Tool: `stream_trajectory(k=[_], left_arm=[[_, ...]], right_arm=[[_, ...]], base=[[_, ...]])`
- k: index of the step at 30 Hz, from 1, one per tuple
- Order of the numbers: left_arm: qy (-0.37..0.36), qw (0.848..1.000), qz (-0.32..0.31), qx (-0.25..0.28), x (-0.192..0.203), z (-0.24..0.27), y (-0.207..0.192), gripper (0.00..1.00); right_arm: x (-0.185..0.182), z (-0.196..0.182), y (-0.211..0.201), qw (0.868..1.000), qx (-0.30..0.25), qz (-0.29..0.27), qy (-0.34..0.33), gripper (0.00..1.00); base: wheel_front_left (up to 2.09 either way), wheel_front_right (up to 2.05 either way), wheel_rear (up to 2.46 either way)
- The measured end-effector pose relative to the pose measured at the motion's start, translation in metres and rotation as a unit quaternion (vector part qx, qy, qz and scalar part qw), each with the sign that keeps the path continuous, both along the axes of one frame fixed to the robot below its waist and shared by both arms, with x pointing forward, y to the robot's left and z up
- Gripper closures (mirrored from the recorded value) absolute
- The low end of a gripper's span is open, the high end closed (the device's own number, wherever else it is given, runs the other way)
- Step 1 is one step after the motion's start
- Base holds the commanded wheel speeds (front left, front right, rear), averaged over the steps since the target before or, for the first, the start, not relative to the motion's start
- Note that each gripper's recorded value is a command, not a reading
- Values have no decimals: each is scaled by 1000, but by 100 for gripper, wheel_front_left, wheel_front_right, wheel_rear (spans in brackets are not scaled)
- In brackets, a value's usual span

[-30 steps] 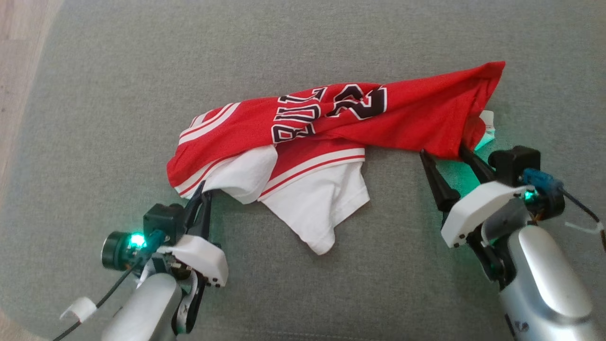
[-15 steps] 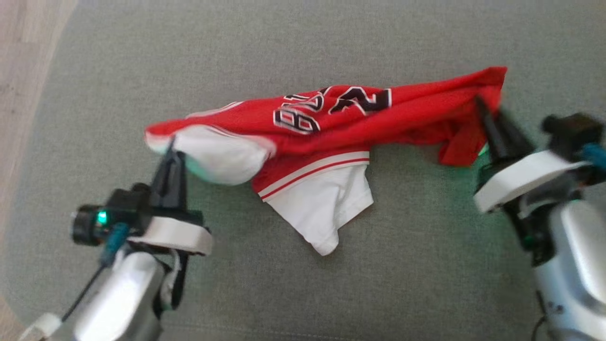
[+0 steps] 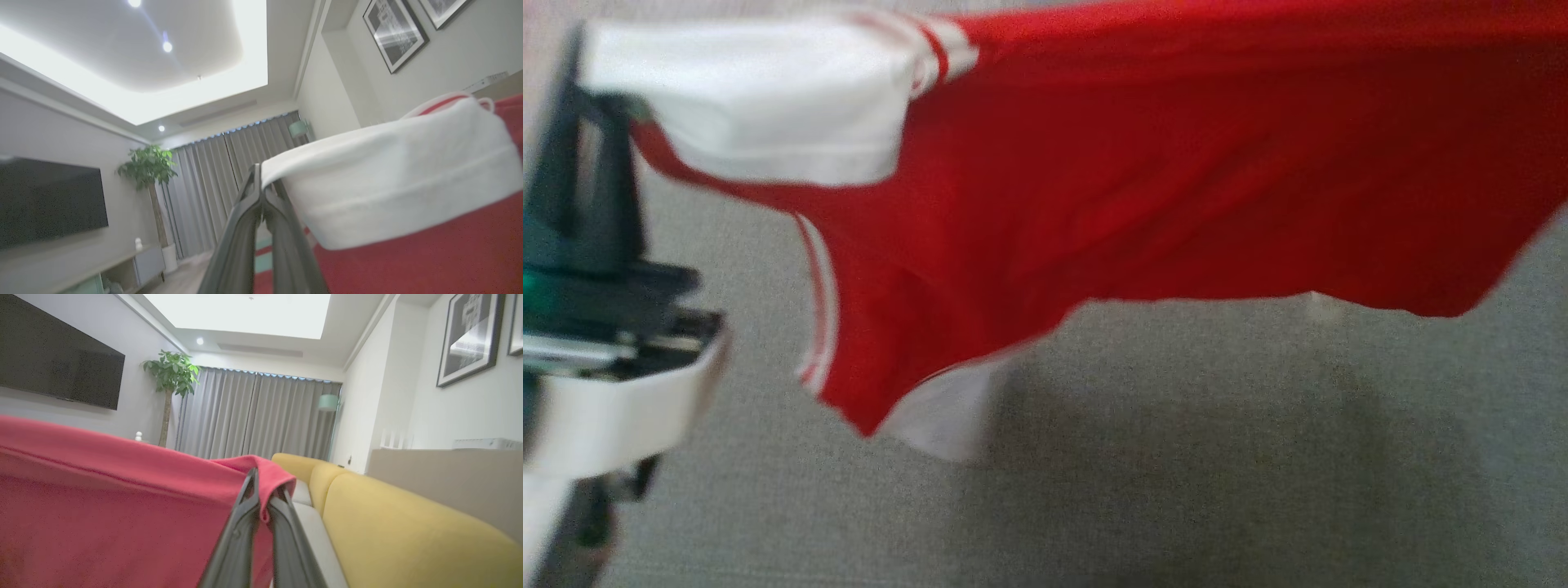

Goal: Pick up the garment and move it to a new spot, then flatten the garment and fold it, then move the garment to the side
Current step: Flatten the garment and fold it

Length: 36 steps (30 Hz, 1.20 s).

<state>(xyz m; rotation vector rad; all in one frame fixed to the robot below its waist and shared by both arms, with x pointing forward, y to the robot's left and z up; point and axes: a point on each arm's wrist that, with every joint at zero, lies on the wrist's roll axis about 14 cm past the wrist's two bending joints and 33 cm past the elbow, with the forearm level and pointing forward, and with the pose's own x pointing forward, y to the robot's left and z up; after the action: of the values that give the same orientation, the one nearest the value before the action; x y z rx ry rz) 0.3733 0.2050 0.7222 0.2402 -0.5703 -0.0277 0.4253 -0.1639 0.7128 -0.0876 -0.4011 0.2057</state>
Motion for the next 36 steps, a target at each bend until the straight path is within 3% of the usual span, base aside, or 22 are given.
stream_trajectory(k=[4,9,14,20,25,31,33,36], left_arm=[[-89,996,-4,31,-26,66,-5,100],[-96,995,-23,35,-21,86,-16,100],[-10,998,-60,-18,30,51,-24,100],[94,989,-76,-90,115,-10,-25,100],[80,984,-88,-134,167,0,-29,100],[72,976,-84,-187,200,14,-23,100],[110,971,-71,-201,210,-11,-19,100],[188,953,-44,-234,219,-75,-15,100]], right_arm=[[-27,43,-17,998,-13,-30,-55,100],[-30,59,-27,997,-2,-41,-68,100],[12,22,-25,999,27,-18,10,100],[79,-16,-19,994,79,5,78,100],[122,-2,-12,993,96,13,70,100],[148,20,9,993,103,32,51,100],[158,2,19,990,103,37,84,100],[170,-59,33,980,101,38,168,100]], base=[[0,0,0],[0,0,0],[0,0,0],[0,0,0],[0,0,0],[0,0,0],[0,0,0],[0,0,0]])
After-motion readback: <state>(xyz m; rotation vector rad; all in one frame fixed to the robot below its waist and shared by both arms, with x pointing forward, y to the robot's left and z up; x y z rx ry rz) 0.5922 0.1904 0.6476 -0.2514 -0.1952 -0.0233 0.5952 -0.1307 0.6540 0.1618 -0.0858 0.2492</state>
